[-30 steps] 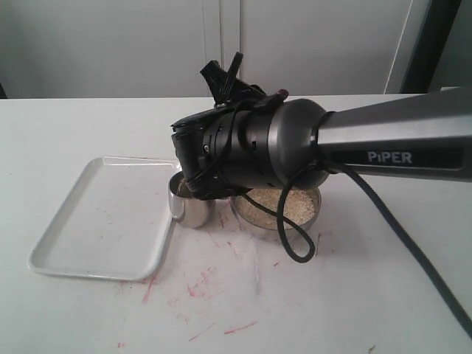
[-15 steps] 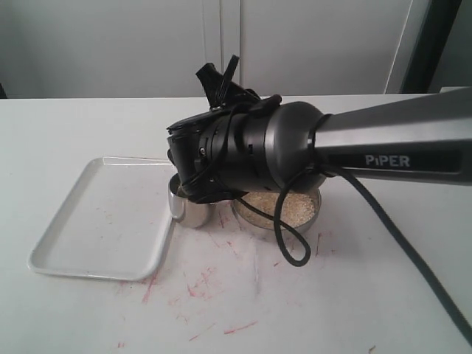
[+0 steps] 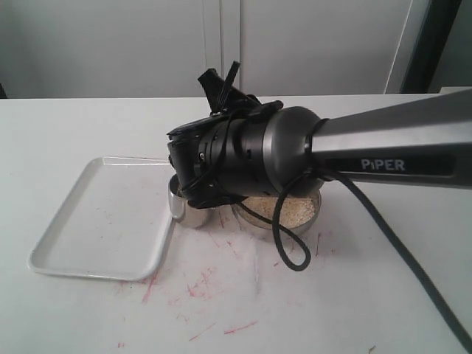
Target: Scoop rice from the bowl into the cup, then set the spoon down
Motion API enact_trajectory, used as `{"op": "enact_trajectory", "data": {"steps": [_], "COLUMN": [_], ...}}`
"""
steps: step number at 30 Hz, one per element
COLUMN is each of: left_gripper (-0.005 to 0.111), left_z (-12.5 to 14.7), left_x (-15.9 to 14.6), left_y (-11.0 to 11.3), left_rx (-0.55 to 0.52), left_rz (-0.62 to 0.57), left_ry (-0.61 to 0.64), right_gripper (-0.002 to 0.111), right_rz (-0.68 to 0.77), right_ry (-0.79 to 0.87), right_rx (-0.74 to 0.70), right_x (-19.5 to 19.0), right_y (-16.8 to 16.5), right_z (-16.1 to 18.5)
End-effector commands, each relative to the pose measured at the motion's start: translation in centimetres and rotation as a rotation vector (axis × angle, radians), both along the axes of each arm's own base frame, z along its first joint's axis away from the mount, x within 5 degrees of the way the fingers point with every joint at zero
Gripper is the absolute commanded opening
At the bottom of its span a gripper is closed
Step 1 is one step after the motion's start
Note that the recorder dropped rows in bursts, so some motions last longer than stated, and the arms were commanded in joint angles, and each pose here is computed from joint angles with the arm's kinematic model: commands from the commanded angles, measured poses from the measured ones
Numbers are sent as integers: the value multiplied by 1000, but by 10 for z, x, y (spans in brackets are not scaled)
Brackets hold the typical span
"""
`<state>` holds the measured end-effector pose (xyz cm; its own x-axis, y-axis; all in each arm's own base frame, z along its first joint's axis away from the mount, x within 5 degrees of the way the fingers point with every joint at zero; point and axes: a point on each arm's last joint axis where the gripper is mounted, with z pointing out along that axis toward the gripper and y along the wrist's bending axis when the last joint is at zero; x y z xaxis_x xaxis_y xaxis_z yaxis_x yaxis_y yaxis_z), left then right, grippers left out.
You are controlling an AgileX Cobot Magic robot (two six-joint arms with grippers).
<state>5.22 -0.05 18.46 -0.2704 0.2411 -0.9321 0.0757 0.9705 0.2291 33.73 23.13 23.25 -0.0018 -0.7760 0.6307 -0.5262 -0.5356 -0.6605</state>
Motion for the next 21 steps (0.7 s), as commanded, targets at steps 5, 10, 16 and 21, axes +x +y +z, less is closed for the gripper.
{"op": "enact_trajectory", "data": {"steps": [5, 10, 16, 21], "left_gripper": [14, 14, 14, 14], "left_z": [-6, -6, -6, -6], "left_x": [-1, -1, -1, -1], "left_y": [0, 0, 0, 0], "left_rx": [-5, -5, -5, -5], "left_rz": [-2, -2, -2, -2], "left_ry": [45, 45, 45, 45], "right_gripper": [0, 0, 0, 0], "right_rz": [-11, 19, -26, -9], "right_ry": [-79, -34, -53, -118], "right_rx": [-29, -18, -12, -18], "right_x": [2, -1, 3, 4], "right_y": [-4, 2, -6, -3], "right_z": [4, 0, 1, 5]}}
